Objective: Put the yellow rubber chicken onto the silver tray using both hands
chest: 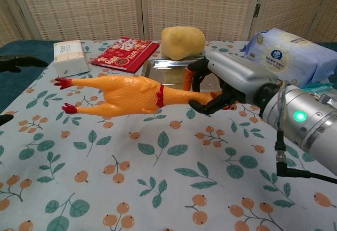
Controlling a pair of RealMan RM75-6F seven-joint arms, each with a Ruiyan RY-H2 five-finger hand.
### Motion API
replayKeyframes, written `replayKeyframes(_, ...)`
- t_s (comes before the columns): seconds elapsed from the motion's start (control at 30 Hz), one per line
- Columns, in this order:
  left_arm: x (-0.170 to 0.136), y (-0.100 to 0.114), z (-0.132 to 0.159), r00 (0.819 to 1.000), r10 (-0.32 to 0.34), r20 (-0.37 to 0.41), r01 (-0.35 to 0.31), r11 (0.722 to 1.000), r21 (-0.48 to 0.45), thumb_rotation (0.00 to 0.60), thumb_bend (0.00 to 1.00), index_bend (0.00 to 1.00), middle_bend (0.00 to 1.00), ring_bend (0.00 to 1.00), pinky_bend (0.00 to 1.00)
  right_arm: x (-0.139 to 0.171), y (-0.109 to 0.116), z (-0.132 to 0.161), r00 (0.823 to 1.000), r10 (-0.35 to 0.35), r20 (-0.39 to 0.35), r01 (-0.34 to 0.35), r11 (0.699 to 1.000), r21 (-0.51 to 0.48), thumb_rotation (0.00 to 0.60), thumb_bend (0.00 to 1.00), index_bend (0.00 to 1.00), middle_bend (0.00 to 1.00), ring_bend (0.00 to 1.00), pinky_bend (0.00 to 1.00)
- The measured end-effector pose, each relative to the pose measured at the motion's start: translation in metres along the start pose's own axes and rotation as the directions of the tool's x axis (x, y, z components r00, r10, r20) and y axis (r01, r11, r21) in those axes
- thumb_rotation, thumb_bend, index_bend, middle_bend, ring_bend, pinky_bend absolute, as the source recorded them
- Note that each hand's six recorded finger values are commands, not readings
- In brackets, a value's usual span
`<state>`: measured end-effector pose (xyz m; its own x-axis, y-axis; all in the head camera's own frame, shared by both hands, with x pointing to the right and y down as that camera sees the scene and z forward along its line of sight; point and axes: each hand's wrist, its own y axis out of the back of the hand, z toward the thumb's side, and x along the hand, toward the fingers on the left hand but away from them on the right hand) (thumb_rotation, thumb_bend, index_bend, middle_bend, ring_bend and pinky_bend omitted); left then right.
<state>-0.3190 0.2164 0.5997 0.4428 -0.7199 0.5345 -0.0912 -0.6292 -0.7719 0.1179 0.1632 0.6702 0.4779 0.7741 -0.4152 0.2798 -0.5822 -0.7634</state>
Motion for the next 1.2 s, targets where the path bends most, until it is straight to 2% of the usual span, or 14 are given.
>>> replayKeyframes(0.2,0.031,-0.005,0.035,0.994,-0.087,0.061,0.089,0.995,-0.039,0.600,0.36,0.00,0.00,0.00,0.14,-0.012,-0.004,0.018,1.000,-0.005,-0.010,0.005,1.000,-0.004,0.600,0.42,0.97,0.75,0.85,1.00)
replayKeyframes(0.33,0.048,-0.003,0.054,0.994,-0.059,0.094,0.059,0.998,0.010,0.600,0.35,0.00,0.00,0.00,0.14,-0.017,-0.005,0.034,0.999,-0.020,-0.025,0.021,1.000,0.003,0.600,0.42,0.97,0.75,0.85,1.00)
replayKeyframes(0.43,0.063,-0.003,0.062,0.995,-0.048,0.087,0.049,0.999,-0.016,0.600,0.35,0.00,0.00,0.00,0.15,-0.019,-0.003,0.042,0.999,-0.040,-0.028,0.040,0.999,0.004,0.600,0.42,0.97,0.75,0.85,1.00)
replayKeyframes(0.63,0.090,-0.012,0.072,0.996,-0.067,0.057,0.072,0.995,-0.074,0.600,0.35,0.00,0.00,0.00,0.15,-0.023,-0.003,0.052,0.997,-0.066,-0.027,0.066,0.998,0.023,0.600,0.42,0.97,0.75,0.85,1.00)
replayKeyframes(0.83,0.109,-0.019,0.083,0.995,-0.085,0.056,0.089,0.994,-0.069,0.600,0.34,0.00,0.00,0.00,0.16,-0.026,-0.003,0.061,0.996,-0.087,-0.025,0.088,0.996,0.026,0.600,0.42,0.97,0.75,0.85,1.00)
replayKeyframes(1.03,0.120,-0.012,0.079,0.998,-0.044,0.033,0.045,0.998,-0.048,0.600,0.34,0.00,0.00,0.00,0.17,-0.025,-0.001,0.061,0.994,-0.107,-0.033,0.109,0.993,0.046,0.600,0.42,0.97,0.76,0.85,1.00)
replayKeyframes(1.2,0.125,-0.010,0.076,0.999,-0.038,0.021,0.040,0.994,-0.104,0.600,0.35,0.00,0.00,0.00,0.17,-0.025,-0.001,0.062,0.994,-0.107,-0.035,0.109,0.993,0.044,0.600,0.42,0.97,0.76,0.85,1.00)
